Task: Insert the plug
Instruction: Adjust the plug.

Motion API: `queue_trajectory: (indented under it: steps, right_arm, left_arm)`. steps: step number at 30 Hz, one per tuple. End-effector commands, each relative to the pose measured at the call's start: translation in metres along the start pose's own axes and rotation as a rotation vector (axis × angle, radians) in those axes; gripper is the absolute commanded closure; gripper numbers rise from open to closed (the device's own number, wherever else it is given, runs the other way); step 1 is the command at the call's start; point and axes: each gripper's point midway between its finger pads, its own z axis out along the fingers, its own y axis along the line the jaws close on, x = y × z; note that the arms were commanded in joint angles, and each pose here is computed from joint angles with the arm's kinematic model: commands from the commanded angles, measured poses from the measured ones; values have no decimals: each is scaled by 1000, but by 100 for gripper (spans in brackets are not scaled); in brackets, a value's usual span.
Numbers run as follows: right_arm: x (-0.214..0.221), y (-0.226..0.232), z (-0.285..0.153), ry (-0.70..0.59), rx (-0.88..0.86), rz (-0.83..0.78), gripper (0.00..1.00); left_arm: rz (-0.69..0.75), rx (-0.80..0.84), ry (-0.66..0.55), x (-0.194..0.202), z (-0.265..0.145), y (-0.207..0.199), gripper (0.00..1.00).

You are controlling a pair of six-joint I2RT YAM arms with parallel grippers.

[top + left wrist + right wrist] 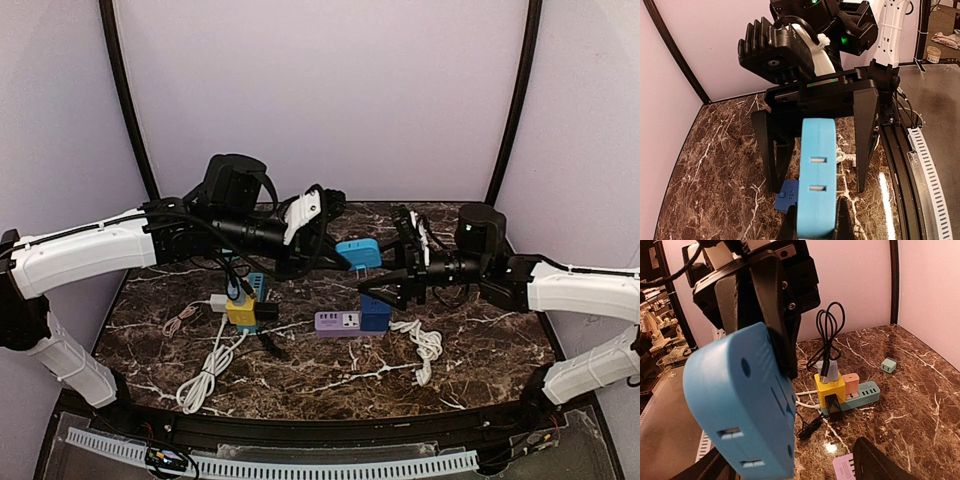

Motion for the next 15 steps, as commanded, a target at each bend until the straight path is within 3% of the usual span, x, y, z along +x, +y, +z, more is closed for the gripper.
queue_trajectory:
  steps: [1,8,11,15]
  right_arm:
    - [-28,11,4,-74,-97,-15,20]
    - [-24,7,10,-51,-117,8,18]
    - [-27,5,12,-56,-115,19,23]
    - [-22,-6,15,-33,-66,34,38]
  left_arm:
    - [41,15,-12,-5,-12,-7,99]
    - [68,12,-6,-3,-13,-8,99]
    - [76,18,-1,0,-12,-10,99]
    - [81,11,-4,-1,-14,-9,99]
